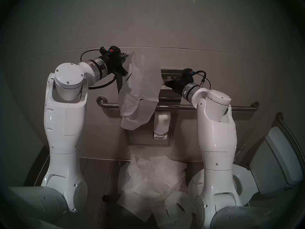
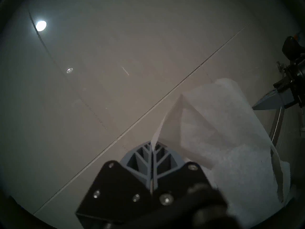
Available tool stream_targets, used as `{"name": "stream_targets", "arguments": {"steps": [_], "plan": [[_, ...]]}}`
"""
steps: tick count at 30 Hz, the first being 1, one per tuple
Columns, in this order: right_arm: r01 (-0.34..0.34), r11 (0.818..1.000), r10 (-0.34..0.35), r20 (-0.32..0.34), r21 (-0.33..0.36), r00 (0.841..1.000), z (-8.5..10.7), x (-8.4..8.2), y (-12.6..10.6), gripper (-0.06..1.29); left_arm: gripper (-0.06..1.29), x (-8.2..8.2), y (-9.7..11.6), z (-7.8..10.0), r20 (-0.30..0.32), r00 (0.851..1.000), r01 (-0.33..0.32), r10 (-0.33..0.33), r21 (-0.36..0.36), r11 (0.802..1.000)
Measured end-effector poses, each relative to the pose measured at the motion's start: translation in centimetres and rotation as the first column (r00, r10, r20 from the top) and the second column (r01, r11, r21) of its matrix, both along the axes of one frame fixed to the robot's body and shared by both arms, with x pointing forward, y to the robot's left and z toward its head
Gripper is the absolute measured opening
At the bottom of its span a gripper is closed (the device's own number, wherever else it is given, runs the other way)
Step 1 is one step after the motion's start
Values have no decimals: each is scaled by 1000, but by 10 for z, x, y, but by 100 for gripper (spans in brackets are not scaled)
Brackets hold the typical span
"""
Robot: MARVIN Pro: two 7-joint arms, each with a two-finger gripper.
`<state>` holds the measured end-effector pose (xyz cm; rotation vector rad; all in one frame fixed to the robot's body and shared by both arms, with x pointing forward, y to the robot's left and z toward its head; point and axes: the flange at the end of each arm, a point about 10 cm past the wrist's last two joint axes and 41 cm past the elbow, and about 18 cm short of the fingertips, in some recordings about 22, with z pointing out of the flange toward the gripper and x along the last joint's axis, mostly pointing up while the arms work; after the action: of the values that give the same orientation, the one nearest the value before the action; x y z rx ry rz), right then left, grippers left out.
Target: Take out a toilet seat cover
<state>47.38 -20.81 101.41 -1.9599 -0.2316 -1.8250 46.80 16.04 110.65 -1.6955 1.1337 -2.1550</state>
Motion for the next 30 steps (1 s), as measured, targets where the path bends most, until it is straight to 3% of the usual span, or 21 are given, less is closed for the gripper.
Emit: {"name": "stream_targets", "arguments": {"steps": [9,10,11,12,23,30], "plan": [[-77,995,84,-112,61,990,-16,-4,12,-4,-2,2,0,1,5,1000,-5,5,-3,1000],[-86,994,94,-125,68,988,-19,-4,14,58,-2,2,0,1,6,1000,-5,5,-3,1000],[-89,993,98,-130,72,987,-21,-4,15,108,-2,2,0,1,6,1000,-5,5,-3,1000],[-94,993,104,-138,75,985,-23,-4,17,125,-2,3,1,1,6,1000,-5,5,-3,1000],[-94,994,105,-196,64,975,-34,-10,11,125,-2,4,1,0,7,1000,-3,3,-5,1000],[-78,997,80,-187,22,979,-24,-22,1,125,-2,7,-4,-3,0,1000,7,-7,-7,1000]]}}
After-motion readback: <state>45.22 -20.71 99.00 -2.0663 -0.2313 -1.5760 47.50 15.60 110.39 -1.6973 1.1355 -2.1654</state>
